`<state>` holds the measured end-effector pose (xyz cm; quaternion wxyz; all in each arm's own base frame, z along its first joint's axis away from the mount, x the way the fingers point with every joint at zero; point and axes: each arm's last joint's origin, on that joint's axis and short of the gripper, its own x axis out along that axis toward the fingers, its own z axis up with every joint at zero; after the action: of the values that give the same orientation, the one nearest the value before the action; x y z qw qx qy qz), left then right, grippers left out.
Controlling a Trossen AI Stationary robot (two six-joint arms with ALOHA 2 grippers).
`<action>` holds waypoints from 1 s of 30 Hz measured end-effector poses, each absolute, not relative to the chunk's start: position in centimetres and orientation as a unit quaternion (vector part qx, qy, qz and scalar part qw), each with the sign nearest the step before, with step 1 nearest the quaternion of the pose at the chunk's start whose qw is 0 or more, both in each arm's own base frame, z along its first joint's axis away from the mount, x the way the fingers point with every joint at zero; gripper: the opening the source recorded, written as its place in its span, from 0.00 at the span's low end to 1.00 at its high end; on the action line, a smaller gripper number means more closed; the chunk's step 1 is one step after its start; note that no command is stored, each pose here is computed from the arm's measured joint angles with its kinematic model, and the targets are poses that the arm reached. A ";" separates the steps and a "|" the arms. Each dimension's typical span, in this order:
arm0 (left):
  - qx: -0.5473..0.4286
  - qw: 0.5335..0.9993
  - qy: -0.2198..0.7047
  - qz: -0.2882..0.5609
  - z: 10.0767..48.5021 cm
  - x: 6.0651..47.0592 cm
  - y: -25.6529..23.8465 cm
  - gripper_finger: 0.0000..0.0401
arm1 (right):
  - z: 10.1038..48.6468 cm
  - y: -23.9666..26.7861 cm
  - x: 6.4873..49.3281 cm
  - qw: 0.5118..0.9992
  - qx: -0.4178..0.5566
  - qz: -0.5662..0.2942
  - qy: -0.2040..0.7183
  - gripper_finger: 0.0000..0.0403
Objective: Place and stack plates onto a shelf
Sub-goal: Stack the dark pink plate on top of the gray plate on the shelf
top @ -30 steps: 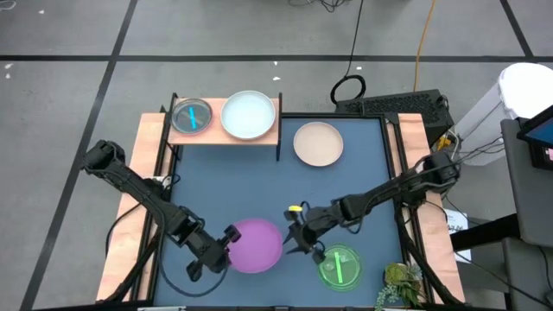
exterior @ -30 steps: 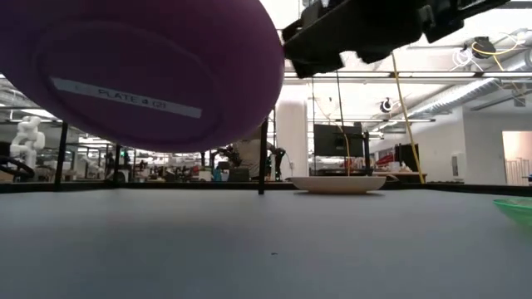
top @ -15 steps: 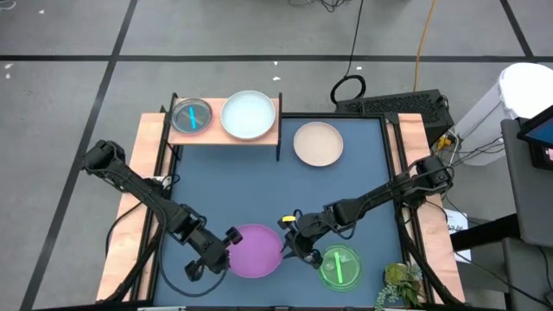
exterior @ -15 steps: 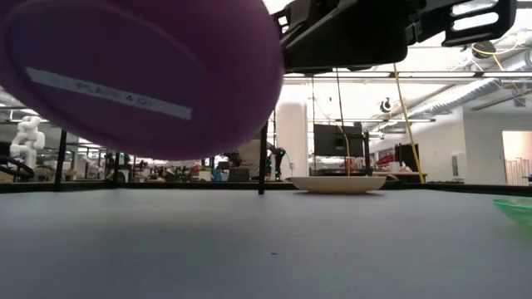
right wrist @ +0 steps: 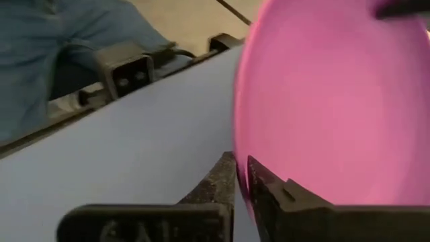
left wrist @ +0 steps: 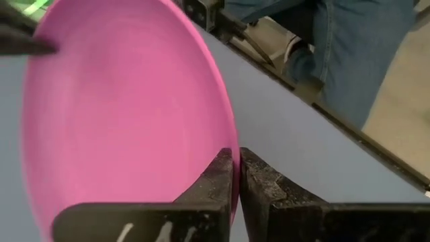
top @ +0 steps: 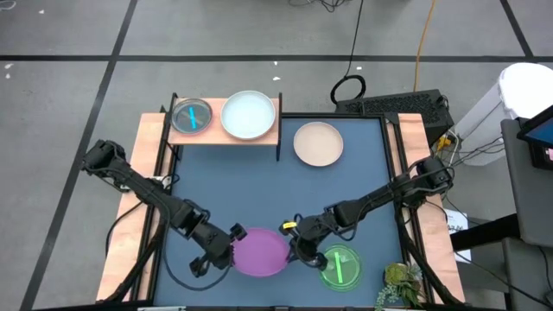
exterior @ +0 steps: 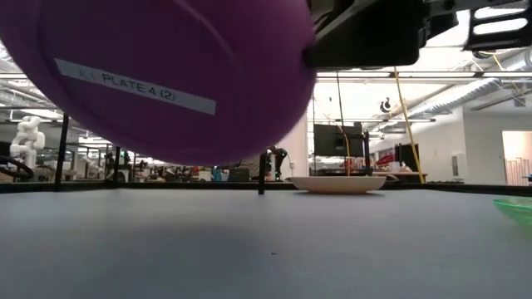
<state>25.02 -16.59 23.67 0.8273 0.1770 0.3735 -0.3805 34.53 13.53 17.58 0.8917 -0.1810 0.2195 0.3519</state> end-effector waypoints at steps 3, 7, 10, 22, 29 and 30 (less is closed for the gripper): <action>0.188 0.839 0.382 -0.340 23.6 25.3 -16.1 0.09 | 17.5 13.6 34.4 0.886 -0.178 0.366 0.221 0.02; 0.176 0.858 0.394 -0.280 23.6 25.6 -15.6 0.16 | 17.4 13.6 34.3 0.883 -0.172 0.374 0.226 0.01; 0.175 0.875 0.361 -0.269 24.0 26.1 -15.8 0.23 | 17.6 13.6 34.5 0.889 -0.173 0.362 0.219 0.00; 0.150 0.928 0.287 -0.182 25.7 27.0 -15.5 0.55 | 17.7 13.1 34.8 0.902 -0.162 0.334 0.221 0.00; 0.108 0.961 0.253 -0.034 29.3 25.3 -12.3 0.56 | 17.9 11.5 35.2 0.924 -0.115 0.263 0.254 0.00; 0.105 0.964 0.241 -0.031 29.9 24.9 -11.9 0.56 | 17.9 11.4 35.1 0.924 -0.111 0.255 0.263 0.00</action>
<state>24.90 -11.93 29.94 0.9643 0.1046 0.2413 -0.0310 35.07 11.37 17.92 0.9238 -0.1114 0.2629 0.2551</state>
